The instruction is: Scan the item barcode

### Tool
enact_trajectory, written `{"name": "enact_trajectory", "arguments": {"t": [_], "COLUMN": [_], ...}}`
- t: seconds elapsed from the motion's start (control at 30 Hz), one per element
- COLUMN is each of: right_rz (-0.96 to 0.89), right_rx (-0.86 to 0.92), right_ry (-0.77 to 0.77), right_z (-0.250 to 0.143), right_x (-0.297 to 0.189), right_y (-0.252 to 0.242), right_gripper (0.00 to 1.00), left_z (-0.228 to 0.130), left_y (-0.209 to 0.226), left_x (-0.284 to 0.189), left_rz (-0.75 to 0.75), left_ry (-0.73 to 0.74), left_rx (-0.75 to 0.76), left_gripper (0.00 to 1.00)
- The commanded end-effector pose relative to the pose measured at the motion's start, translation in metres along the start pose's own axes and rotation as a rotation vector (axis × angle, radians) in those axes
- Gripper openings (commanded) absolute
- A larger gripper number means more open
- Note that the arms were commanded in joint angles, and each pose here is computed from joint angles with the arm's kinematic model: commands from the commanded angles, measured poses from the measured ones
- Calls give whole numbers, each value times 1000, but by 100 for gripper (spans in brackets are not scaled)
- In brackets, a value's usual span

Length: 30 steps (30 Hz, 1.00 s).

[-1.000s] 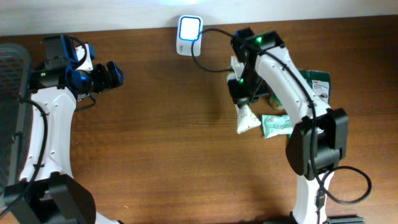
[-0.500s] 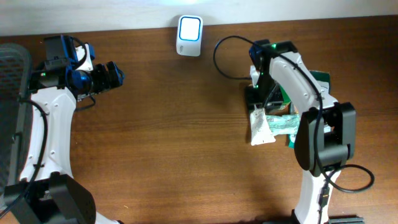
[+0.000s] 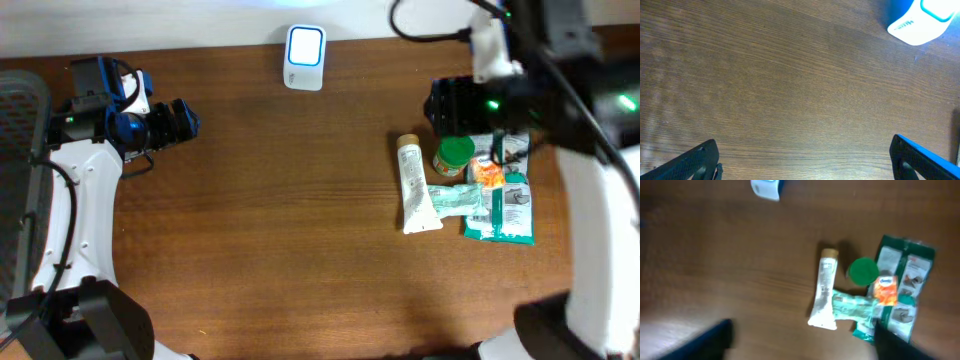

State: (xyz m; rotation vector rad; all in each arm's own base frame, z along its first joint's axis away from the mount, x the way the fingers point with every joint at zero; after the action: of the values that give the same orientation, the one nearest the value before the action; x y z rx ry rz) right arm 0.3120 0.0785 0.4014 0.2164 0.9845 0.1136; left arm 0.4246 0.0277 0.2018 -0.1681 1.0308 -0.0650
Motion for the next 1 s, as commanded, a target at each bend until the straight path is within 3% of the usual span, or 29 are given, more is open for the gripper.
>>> {"name": "enact_trajectory", "arguments": {"t": [0.0,0.4,0.63,0.97], "right_rz": [36,-4,-72,-6], "right_rx": [-8,-41,-97,-113], "right_ry": [-98,-144,-384,-614], "right_z": [-8,-8,34,8], "right_x": [-43,-54,-76,-53], "right_y": [2,-5,-10,-30], "right_gripper": [98,98,98,98], "left_z": [0,0,0,0], "left_y": [1,1,1,1], "left_x": [2,2,2,2], "left_rz": [-6,-6,-5,-6], "left_ry": [2,2,2,2], "left_rx": [-1,-1,-1,-1], "left_gripper": [99,99,99,99]}}
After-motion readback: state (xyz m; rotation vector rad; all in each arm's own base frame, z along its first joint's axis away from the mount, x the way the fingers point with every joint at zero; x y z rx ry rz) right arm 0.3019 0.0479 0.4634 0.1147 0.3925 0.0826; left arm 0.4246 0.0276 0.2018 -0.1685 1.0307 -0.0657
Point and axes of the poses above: each gripper's point midway between its finger pads, its own x axis out along the fingers, its own y axis along the line the jaws close on, z = x × y, the point moved 2 cm from there along -x, back along the fingers, and after that the axes turned 10 degrees about x, right-handed, at the moved point
